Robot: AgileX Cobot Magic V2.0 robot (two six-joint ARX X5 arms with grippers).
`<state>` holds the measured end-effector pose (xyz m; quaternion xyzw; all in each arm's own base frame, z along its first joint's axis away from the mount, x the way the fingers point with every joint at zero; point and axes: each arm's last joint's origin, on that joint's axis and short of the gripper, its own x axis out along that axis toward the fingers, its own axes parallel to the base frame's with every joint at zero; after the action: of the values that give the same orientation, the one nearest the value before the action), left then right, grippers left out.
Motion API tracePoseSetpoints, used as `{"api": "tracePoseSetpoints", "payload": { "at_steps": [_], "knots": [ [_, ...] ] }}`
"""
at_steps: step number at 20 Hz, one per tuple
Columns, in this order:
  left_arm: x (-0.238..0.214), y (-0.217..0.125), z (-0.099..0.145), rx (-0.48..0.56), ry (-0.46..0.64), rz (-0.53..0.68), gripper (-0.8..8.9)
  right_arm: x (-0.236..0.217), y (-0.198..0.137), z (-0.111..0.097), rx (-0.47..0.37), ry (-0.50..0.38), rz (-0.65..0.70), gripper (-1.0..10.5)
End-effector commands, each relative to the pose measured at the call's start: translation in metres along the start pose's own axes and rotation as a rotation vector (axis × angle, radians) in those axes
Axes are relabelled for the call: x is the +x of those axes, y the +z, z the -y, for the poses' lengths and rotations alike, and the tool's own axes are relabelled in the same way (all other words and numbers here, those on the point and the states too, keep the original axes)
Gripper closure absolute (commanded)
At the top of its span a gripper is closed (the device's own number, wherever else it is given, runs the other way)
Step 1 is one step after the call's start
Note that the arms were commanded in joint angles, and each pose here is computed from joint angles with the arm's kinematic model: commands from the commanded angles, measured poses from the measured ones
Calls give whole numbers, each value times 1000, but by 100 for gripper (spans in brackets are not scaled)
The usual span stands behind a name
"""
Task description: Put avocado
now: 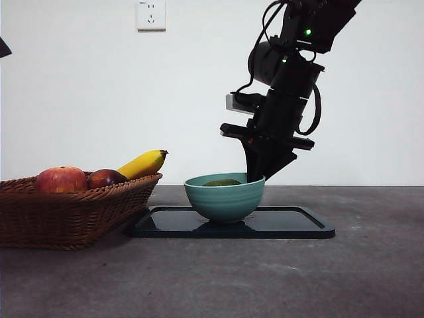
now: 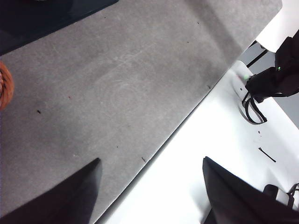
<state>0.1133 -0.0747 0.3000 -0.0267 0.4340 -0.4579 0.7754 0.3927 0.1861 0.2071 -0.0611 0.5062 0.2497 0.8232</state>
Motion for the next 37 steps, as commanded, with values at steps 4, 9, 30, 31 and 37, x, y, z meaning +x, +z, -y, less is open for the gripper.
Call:
{"api": "tracePoseSetpoints", "payload": {
  "at_steps": [4, 9, 30, 31, 37],
  "knots": [
    [0, 2, 1, 14, -8, 2, 471, 6, 4, 0, -1, 25, -2, 930],
    [0, 2, 1, 14, -8, 2, 471, 3, 3, 0, 25, 23, -12, 785],
    [0, 4, 1, 29, -8, 23, 471, -252, -99, -49, -84, 44, 269, 771],
    [0, 4, 1, 29, -8, 23, 471, -251, -114, -51, -93, 57, 260, 771],
    [0, 4, 1, 29, -8, 23, 471, -235, -187, -66, -152, 270, 227, 771]
  ]
}}
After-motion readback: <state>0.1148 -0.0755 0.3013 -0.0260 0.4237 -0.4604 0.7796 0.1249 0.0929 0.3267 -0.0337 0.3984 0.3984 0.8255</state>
